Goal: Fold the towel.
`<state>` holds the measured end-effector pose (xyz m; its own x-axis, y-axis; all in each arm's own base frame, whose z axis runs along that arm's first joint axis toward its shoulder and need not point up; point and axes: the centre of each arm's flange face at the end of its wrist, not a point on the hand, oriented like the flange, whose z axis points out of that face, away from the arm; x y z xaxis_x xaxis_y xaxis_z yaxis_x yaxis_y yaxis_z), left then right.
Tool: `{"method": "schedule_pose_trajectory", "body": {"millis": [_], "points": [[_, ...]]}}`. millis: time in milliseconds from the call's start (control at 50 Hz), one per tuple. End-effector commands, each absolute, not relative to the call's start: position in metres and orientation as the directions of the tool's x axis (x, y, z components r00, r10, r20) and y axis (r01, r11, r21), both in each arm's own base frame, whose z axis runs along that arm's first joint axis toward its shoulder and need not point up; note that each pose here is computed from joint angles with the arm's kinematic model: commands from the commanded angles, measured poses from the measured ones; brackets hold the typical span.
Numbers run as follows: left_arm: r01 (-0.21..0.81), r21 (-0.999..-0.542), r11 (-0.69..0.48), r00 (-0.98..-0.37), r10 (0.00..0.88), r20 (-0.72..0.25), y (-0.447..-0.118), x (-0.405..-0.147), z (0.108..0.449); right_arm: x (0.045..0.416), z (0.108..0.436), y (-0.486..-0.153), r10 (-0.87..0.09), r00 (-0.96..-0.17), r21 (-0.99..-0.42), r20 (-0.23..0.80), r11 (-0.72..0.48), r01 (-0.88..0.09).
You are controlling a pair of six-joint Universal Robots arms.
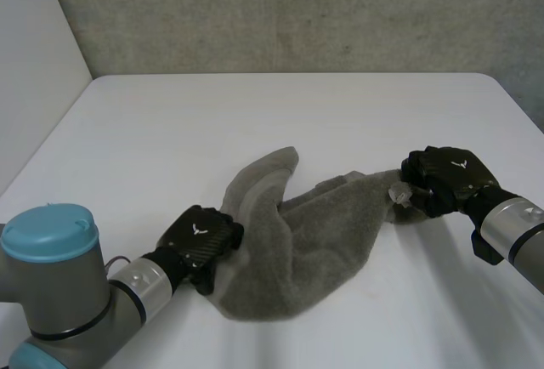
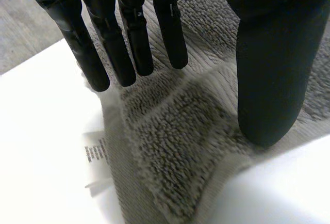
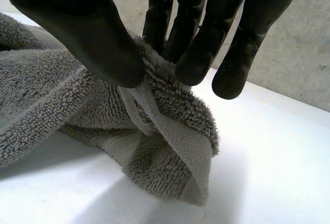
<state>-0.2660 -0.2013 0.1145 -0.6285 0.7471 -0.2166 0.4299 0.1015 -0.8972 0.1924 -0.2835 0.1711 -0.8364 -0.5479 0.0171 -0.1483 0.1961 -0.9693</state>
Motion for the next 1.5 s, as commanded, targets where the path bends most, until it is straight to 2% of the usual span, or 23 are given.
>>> {"method": "schedule_pose_trajectory", "body": {"millis": [20, 720, 900, 940, 1040, 1220, 1500], "points": [[0.423, -0.902, 0.086, -0.627, 0.746, -0.223, -0.203, -0.269, 0.112, 0.192, 0.171, -0.284, -0.549, -0.836, -0.969, 0.023, 0.192, -0.153], [0.423, -0.901, 0.093, -0.626, 0.749, -0.217, -0.203, -0.269, 0.110, 0.192, 0.170, -0.283, -0.549, -0.835, -0.968, 0.022, 0.196, -0.154], [0.390, -0.920, 0.035, -0.656, 0.712, -0.251, -0.214, -0.268, 0.129, 0.193, 0.170, -0.282, -0.551, -0.835, -0.968, 0.021, 0.197, -0.155], [0.367, -0.930, 0.007, -0.659, 0.708, -0.255, -0.207, -0.267, 0.143, 0.192, 0.171, -0.283, -0.548, -0.836, -0.969, 0.023, 0.193, -0.154], [0.348, -0.937, 0.014, -0.646, 0.728, -0.229, -0.187, -0.266, 0.149, 0.189, 0.179, -0.285, -0.538, -0.842, -0.974, 0.037, 0.168, -0.151], [0.386, -0.922, 0.033, -0.560, 0.802, -0.206, -0.139, -0.271, 0.137, 0.189, 0.181, -0.285, -0.539, -0.841, -0.975, 0.038, 0.164, -0.149], [0.422, -0.902, 0.089, -0.552, 0.815, -0.178, -0.139, -0.271, 0.117, 0.190, 0.179, -0.284, -0.542, -0.840, -0.974, 0.036, 0.170, -0.151]]}}
